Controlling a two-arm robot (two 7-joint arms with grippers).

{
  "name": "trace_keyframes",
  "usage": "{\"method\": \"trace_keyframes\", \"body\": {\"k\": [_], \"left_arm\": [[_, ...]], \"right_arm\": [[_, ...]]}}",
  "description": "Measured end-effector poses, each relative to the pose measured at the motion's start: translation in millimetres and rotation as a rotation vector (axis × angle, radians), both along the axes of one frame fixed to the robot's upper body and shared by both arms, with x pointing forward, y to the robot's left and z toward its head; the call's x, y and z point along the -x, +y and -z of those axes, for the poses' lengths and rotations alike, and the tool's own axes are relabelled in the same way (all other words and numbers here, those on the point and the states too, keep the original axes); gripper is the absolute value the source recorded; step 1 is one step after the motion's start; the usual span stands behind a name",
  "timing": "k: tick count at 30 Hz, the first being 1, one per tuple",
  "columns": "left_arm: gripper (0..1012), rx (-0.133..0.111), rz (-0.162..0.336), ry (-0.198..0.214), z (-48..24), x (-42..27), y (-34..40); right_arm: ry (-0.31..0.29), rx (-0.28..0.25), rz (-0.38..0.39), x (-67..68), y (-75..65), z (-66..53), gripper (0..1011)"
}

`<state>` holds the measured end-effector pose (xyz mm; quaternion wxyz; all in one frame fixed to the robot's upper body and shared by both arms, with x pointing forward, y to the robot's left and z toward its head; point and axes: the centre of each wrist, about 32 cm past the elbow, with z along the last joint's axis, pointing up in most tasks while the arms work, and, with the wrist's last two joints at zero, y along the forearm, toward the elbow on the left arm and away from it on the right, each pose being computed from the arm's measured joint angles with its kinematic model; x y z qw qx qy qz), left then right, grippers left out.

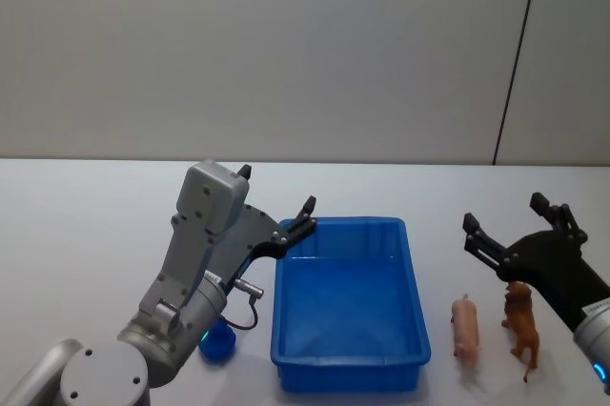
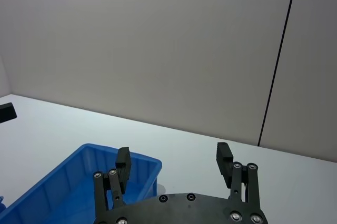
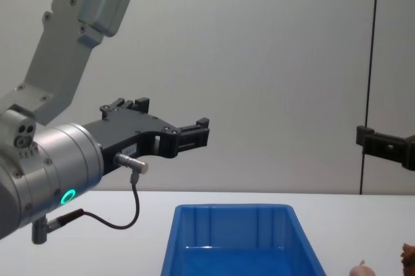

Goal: Pick up the two dolls from the table and place them into the box.

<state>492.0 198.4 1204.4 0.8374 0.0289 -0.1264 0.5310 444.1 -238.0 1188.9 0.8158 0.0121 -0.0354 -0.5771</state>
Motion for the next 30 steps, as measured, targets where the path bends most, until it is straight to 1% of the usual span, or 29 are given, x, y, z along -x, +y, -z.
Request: {"method": "trace_keyframes", "body": {"k": [7, 9, 13, 19, 20, 25, 26, 30], "left_arm": [[1001, 0.000, 0.000, 0.000, 0.0, 0.0, 0.0], [1001, 0.000, 0.000, 0.000, 0.0, 0.0, 0.0], [1001, 0.000, 0.000, 0.000, 0.0, 0.0, 0.0], [1001, 0.000, 0.000, 0.000, 0.0, 0.0, 0.0], [1001, 0.000, 0.000, 0.000, 0.0, 0.0, 0.0], [1001, 0.000, 0.000, 0.000, 0.0, 0.0, 0.0], [1001, 0.000, 0.000, 0.000, 0.0, 0.0, 0.0], [1001, 0.000, 0.000, 0.000, 0.0, 0.0, 0.0]], "right_arm": [[0.001, 0.005, -0.003, -8.3, -5.9, -1.4, 1001], [0.006, 0.012, -0.002, -12.7, -9.8, -1.7, 1001], [0.015, 0.020, 0.002, -16.2, -13.8, -1.6, 1001], [0.051, 0.048, 0.023, -21.4, -24.3, 0.4, 1001], [0.051, 0.048, 0.023, -21.4, -24.3, 0.4, 1001], [0.091, 0.076, 0.045, -24.1, -32.9, 3.2, 1001], [0.107, 0.085, 0.052, -24.8, -35.3, 4.5, 1001], [0.135, 0.102, 0.064, -26.1, -38.8, 6.3, 1001]]}}
